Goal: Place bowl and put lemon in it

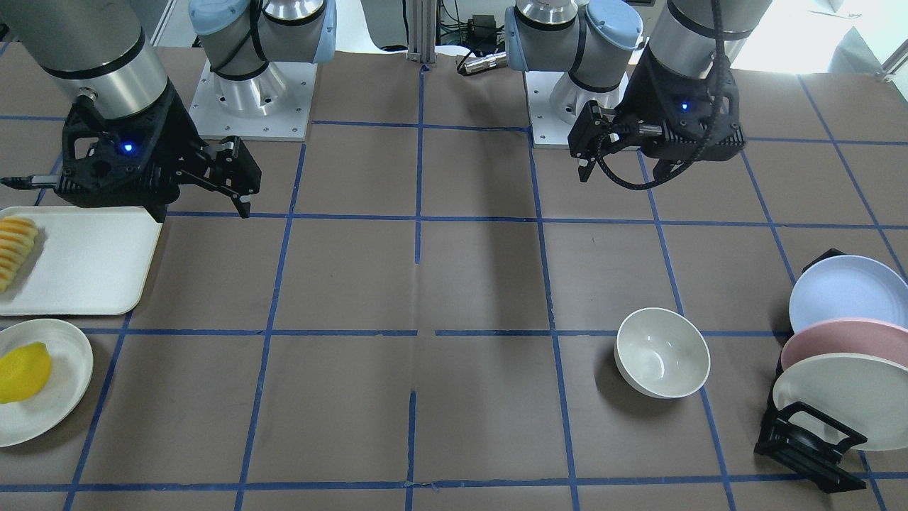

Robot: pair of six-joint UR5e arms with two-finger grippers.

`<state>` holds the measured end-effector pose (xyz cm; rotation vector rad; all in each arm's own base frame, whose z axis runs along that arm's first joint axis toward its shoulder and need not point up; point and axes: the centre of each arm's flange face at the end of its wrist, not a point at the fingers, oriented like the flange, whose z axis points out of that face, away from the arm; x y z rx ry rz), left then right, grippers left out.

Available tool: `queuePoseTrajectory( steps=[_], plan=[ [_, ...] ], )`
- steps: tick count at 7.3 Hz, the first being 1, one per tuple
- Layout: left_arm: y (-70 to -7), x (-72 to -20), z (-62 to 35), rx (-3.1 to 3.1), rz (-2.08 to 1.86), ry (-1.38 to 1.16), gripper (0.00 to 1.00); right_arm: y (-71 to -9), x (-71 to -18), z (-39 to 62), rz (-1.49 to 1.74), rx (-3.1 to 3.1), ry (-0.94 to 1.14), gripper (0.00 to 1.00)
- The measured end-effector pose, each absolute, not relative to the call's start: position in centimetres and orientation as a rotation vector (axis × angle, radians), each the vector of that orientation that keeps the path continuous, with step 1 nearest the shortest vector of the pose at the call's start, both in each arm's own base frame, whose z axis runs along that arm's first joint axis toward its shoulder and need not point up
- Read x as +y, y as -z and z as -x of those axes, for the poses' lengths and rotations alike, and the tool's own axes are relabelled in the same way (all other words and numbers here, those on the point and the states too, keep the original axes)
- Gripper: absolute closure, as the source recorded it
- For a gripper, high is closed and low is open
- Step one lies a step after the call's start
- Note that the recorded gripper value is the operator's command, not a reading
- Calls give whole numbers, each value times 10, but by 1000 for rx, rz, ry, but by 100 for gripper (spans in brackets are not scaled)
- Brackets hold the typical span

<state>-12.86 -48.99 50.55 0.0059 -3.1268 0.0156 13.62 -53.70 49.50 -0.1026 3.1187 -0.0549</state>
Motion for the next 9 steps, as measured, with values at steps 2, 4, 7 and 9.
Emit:
queuePoseTrajectory(
  steps=[2, 4, 7, 9],
  plan=[
    [-505, -490, 129, -3126, -6, -15, 0, -496, -538, -134, 81, 3120, 59, 0],
    [-505, -490, 129, -3126, -6, -14, 0, -496, -538, -133, 73, 3121, 53, 0],
    [-492, -502, 123, -3136, 63, -9, 0, -495, -537, -133, 72, 3120, 45, 0],
    [-458, -541, 80, -3136, 184, -20, 0, -495, -537, -133, 72, 3120, 44, 0]
  ],
)
